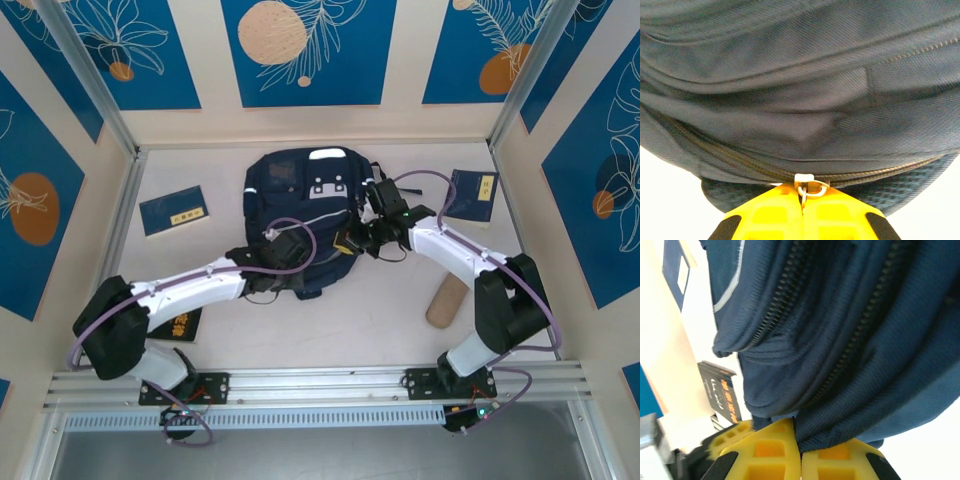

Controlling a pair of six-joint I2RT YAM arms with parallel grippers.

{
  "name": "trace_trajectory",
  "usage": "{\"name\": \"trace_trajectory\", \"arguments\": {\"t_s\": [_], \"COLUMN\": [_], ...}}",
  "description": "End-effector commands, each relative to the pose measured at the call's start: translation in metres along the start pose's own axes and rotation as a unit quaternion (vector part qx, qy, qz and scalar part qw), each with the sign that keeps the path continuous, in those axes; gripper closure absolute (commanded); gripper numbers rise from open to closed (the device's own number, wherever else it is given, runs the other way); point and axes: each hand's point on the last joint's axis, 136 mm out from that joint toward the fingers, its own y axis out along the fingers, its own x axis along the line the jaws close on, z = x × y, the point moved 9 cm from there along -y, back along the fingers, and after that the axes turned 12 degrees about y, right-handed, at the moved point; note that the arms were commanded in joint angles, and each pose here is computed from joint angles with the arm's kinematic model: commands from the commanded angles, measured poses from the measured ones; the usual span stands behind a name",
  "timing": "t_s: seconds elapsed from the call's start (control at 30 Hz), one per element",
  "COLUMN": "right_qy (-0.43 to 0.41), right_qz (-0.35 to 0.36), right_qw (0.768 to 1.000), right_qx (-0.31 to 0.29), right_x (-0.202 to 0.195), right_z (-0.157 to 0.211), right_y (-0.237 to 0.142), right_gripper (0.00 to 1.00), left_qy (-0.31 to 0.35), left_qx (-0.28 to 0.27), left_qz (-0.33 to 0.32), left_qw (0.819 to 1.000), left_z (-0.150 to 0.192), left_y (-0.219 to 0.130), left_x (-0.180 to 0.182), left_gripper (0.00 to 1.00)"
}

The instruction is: Pack books, pencil case, and school supplies into a backpack

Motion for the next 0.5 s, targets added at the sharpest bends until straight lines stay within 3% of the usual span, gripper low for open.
{"name": "trace_trajectory", "arguments": {"t_s": [0.0, 0.17, 0.47], "right_qy": [0.0, 0.018, 0.014], "right_qz": [0.029, 0.037, 0.027], "right_qw": [0.999, 0.998, 0.998], "right_qx": [-0.041, -0.053, -0.052], "right_x": [-0.021, -0.047, -0.049], "right_z": [-0.005, -0.016, -0.028], "right_y": [-0.02, -0.027, -0.032], "right_gripper": [0.97, 0.96, 0.96], "left_qy": [0.032, 0.039, 0.113], "left_qx": [-0.006, 0.001, 0.013], "left_qz": [-0.069, -0.07, 0.027], "left_qw": [0.997, 0.997, 0.993], "left_z": [0.001, 0.002, -0.01], "left_y": [-0.02, -0.02, -0.016], "left_x": [0.021, 0.034, 0.014], "left_gripper": [1.0, 1.0, 1.0]}}
